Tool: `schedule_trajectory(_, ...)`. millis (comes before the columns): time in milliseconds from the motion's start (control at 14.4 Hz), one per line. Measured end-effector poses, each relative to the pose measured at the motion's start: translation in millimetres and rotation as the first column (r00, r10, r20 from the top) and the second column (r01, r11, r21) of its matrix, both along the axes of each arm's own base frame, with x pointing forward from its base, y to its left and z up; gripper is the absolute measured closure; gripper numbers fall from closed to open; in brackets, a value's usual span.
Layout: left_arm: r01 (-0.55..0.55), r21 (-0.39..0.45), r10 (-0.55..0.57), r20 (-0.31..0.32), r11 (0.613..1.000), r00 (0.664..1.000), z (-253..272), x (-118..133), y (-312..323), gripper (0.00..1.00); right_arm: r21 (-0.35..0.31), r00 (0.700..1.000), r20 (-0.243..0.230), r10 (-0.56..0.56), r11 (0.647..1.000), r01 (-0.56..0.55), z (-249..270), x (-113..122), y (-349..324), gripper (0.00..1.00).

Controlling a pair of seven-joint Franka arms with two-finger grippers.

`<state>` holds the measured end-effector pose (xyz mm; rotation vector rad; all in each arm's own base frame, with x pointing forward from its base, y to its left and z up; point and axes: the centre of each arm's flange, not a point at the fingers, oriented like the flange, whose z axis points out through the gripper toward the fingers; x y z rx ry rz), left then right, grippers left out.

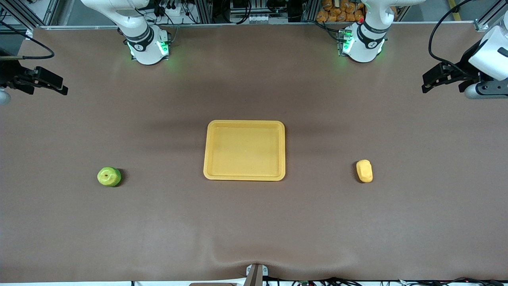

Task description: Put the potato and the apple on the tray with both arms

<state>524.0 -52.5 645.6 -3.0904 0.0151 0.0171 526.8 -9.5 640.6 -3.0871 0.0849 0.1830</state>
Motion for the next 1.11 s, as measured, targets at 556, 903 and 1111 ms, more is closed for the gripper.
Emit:
schedule_trajectory(556, -0.029, -0.004, 0.029, 0.014, 1.0, 0.999, 6.1, 7.8, 12.3, 0.0, 0.0, 1.0, -0.001, 0.0, 1.0, 0.0, -1.2, 0.3, 0.0, 0.0)
schedule_trajectory(903, -0.05, -0.005, 0.05, 0.005, 0.999, 0.999, -10.6, 20.5, 12.8, 0.0, 0.0, 1.0, -0.002, 0.0, 1.0, 0.0, -2.2, 0.5, -0.1, 0.0)
schedule_trajectory(1111, -0.053, -0.01, 0.053, 0.026, 0.999, 0.998, -30.2, 37.4, 14.9, 0.0, -0.001, 1.0, -0.004, -0.001, 1.0, 0.001, -4.2, 0.7, -0.7, 0.0)
